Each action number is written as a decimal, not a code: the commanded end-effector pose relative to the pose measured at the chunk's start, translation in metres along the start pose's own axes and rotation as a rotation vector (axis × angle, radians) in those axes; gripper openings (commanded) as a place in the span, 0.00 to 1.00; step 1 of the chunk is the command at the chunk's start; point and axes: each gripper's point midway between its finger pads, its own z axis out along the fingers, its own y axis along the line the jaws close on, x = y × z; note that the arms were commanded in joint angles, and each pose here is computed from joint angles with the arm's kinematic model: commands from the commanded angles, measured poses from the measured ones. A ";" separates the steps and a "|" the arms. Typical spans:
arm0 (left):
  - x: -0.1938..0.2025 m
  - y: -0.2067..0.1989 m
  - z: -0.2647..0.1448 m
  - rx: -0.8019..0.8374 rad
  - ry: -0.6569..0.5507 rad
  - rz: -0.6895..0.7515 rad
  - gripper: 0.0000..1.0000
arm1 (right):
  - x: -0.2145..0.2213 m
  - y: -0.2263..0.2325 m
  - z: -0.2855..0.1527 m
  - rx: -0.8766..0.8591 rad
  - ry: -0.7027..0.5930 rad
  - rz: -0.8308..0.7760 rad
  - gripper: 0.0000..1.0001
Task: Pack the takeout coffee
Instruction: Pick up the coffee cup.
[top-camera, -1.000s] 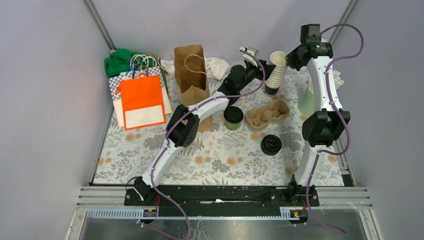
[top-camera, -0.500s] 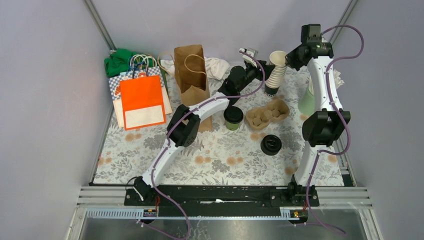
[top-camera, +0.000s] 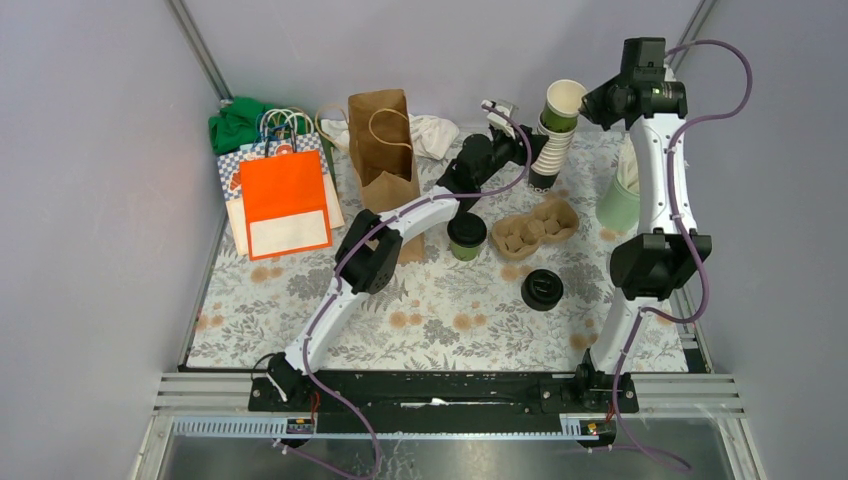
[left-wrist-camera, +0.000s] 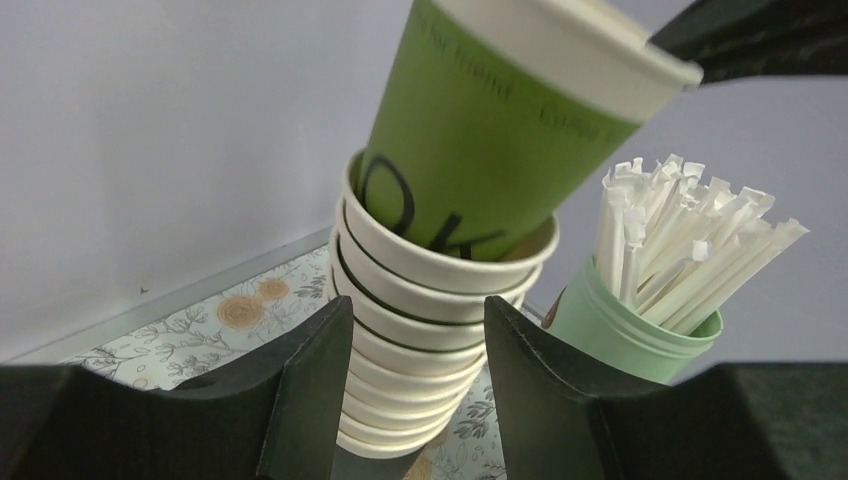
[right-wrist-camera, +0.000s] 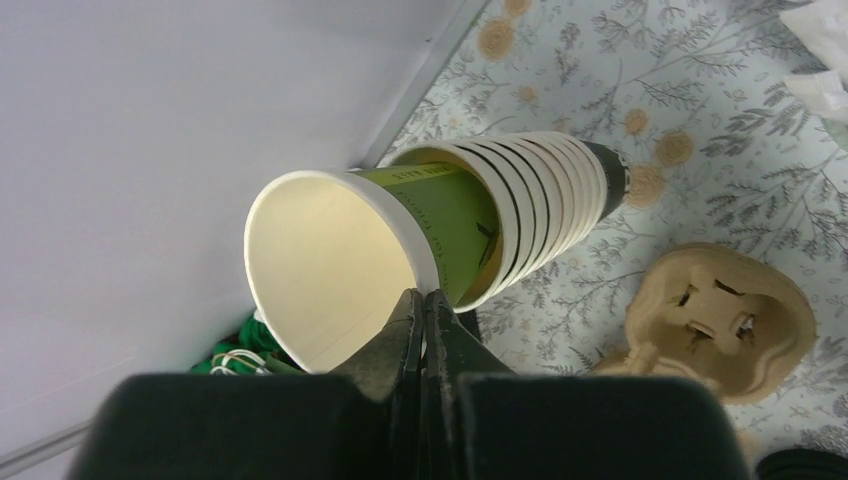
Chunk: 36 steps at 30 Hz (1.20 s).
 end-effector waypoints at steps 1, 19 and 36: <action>-0.011 -0.002 0.001 0.010 -0.034 0.024 0.55 | -0.028 0.044 -0.048 -0.173 -0.079 0.030 0.00; -0.082 -0.034 -0.019 0.055 -0.107 0.062 0.58 | -0.032 0.056 -0.139 -0.371 -0.169 0.010 0.00; -0.182 -0.093 -0.096 0.051 -0.098 0.224 0.70 | 0.027 -0.033 -0.187 -0.292 -0.123 -0.120 0.00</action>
